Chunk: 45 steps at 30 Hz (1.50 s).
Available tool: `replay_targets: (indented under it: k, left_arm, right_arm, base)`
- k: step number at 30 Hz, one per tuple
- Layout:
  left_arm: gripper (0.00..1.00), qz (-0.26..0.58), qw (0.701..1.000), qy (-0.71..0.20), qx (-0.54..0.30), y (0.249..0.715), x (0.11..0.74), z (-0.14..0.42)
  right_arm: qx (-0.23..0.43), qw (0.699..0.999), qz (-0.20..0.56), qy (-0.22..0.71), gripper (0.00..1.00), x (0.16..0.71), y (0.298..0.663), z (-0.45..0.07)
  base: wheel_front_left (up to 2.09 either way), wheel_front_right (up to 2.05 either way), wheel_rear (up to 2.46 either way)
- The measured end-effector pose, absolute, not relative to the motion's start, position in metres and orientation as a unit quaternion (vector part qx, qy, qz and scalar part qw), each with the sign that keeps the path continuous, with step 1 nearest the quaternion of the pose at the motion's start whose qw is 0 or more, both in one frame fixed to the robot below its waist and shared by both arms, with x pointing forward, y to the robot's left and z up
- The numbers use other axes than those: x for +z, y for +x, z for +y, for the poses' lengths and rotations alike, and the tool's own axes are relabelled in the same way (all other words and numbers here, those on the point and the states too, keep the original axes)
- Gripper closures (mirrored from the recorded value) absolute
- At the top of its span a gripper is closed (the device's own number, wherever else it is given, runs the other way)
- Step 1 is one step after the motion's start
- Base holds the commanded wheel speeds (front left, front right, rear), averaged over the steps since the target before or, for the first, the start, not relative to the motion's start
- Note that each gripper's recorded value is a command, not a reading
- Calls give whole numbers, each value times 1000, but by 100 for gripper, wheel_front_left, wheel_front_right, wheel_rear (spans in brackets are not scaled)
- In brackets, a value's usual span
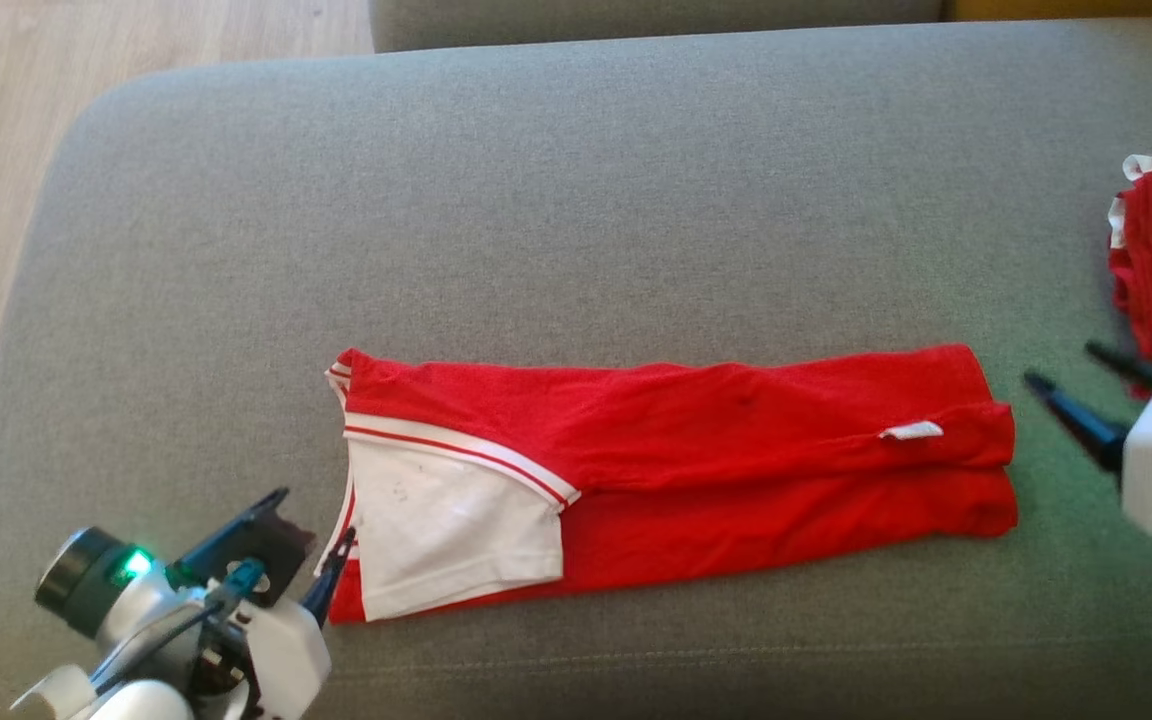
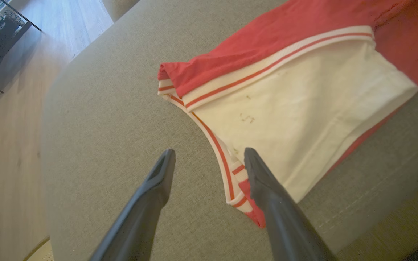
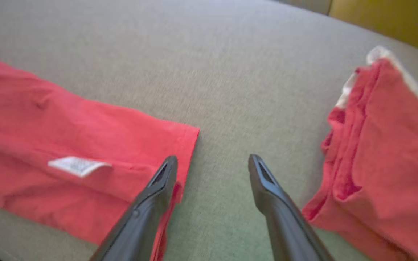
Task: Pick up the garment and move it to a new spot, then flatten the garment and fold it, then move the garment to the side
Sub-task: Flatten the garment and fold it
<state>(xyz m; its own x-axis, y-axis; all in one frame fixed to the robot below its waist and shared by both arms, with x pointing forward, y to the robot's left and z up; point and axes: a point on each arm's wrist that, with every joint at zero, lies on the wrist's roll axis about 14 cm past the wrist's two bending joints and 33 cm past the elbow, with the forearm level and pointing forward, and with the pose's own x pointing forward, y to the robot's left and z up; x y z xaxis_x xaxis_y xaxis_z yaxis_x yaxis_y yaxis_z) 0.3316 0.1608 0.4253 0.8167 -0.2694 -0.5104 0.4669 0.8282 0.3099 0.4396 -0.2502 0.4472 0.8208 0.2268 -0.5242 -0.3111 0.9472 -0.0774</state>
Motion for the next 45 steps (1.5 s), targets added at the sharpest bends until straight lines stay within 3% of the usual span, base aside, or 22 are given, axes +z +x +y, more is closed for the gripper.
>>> replay_targets:
  k: [5, 11, 16, 21, 30, 39, 45]
  left_arm:
    - [0, 170, 959, 182, -136, 351, 453, 174]
    - [0, 11, 997, 74, -24, 384, 525, 185]
    - [0, -86, 995, -21, 46, 386, 561, 195]
    - [0, -110, 988, -83, 73, 381, 566, 192]
    - [0, -67, 990, -79, 93, 358, 531, 188]
    - [0, -69, 991, -65, 90, 357, 529, 194]
    - [0, -60, 993, -57, 83, 358, 522, 193]
  right_arm:
    - [114, 977, 172, -43, 0, 488, 462, -254]
    - [102, 994, 17, 28, 0, 548, 478, -235]
    - [73, 992, -46, 90, 0, 556, 463, -230]
    - [54, 989, -78, 116, 0, 555, 445, -221]
    - [17, 990, -56, 131, 0, 522, 414, -215]
    - [10, 991, -52, 127, 0, 520, 415, -217]
    - [-20, 990, 32, 135, 0, 479, 410, -226]
  base:
    - [0, 0, 0]
    - [0, 0, 0]
    - [0, 0, 0]
    - [0, 0, 0]
    - [0, 0, 0]
    - [0, 0, 0]
    - [0, 0, 0]
